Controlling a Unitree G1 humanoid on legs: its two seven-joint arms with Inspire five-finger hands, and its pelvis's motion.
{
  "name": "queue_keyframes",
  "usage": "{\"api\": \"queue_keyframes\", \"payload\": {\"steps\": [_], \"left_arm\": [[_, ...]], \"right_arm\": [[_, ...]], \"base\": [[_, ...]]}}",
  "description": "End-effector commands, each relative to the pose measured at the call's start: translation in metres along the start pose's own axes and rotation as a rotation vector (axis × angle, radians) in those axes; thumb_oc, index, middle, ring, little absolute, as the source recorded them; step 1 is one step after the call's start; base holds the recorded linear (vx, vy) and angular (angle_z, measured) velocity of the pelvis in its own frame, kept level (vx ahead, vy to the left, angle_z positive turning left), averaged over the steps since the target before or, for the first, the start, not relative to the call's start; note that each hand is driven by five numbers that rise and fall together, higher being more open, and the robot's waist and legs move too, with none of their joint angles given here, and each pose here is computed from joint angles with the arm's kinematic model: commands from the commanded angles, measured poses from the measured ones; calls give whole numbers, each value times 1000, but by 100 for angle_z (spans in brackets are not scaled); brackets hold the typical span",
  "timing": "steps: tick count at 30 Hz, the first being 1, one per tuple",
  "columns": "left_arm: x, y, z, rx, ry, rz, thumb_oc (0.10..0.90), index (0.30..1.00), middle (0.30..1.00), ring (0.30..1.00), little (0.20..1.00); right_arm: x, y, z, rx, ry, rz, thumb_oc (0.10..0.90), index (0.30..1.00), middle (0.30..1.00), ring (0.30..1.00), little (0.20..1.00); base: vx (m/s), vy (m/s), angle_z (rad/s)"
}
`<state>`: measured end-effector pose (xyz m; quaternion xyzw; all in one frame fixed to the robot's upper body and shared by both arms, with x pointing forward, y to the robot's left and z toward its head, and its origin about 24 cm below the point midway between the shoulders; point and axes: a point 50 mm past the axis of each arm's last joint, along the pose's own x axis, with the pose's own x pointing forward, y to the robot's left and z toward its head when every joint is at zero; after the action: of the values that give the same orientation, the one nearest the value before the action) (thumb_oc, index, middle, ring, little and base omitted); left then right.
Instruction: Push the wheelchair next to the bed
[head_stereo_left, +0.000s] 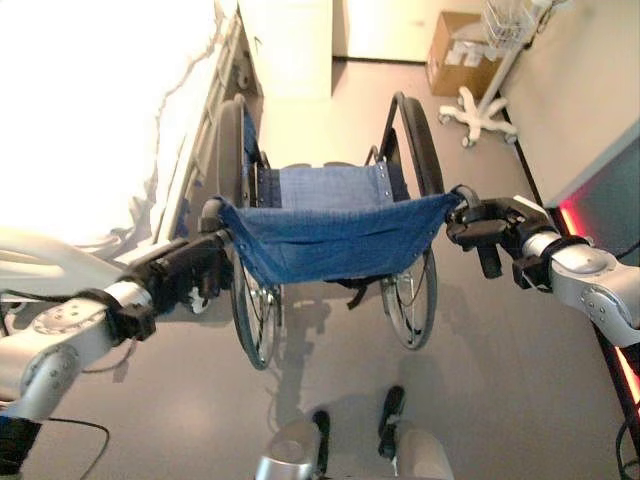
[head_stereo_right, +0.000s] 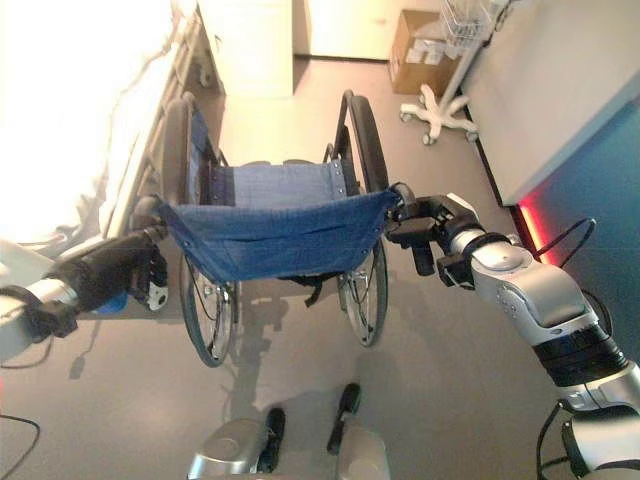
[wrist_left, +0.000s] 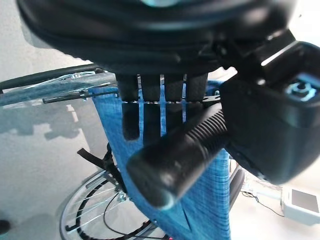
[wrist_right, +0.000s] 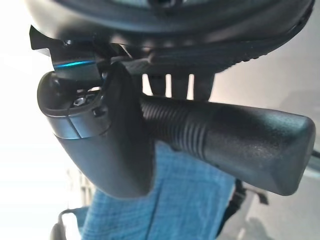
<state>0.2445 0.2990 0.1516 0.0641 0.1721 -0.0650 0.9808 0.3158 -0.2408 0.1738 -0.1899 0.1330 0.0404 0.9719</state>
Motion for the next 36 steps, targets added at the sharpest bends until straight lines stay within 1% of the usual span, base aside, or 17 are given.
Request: {"api": "queue_keyframes", "payload": {"steps": [1, 5, 12, 20, 28, 32, 36], "left_arm": [[-2, 2, 63, -9, -359, 48, 400, 300, 300, 300, 300], [-3, 1, 60, -31, -360, 55, 400, 300, 300, 300, 300], [-7, 10, 44, -48, -333, 77, 400, 300, 300, 300, 300], [-10, 13, 29, -28, -306, 85, 400, 300, 300, 300, 300], [-9, 20, 50, 38, -301, 46, 400, 300, 300, 300, 300], [-8, 18, 65, 84, -289, 7, 400, 300, 300, 300, 300], [-9, 19, 74, 89, -286, -11, 400, 300, 300, 300, 300]], "right_arm": [[-20, 8, 58, -56, -284, 183, 400, 300, 300, 300, 300], [-19, 14, 57, -45, -291, 197, 400, 300, 300, 300, 300], [-11, 28, 57, -80, -276, 238, 400, 300, 300, 300, 300], [-9, 35, 37, -62, -264, 248, 400, 300, 300, 300, 300], [-5, 41, 29, 2, -256, 229, 400, 300, 300, 300, 300], [-8, 41, 31, 33, -257, 233, 400, 300, 300, 300, 300], [-10, 44, 26, 16, -235, 243, 400, 300, 300, 300, 300]], "base": [[267, -216, 1], [225, -129, 5], [314, 29, -10], [425, 38, -4], [415, 78, -46], [360, 166, 22], [220, 85, 49]]}}
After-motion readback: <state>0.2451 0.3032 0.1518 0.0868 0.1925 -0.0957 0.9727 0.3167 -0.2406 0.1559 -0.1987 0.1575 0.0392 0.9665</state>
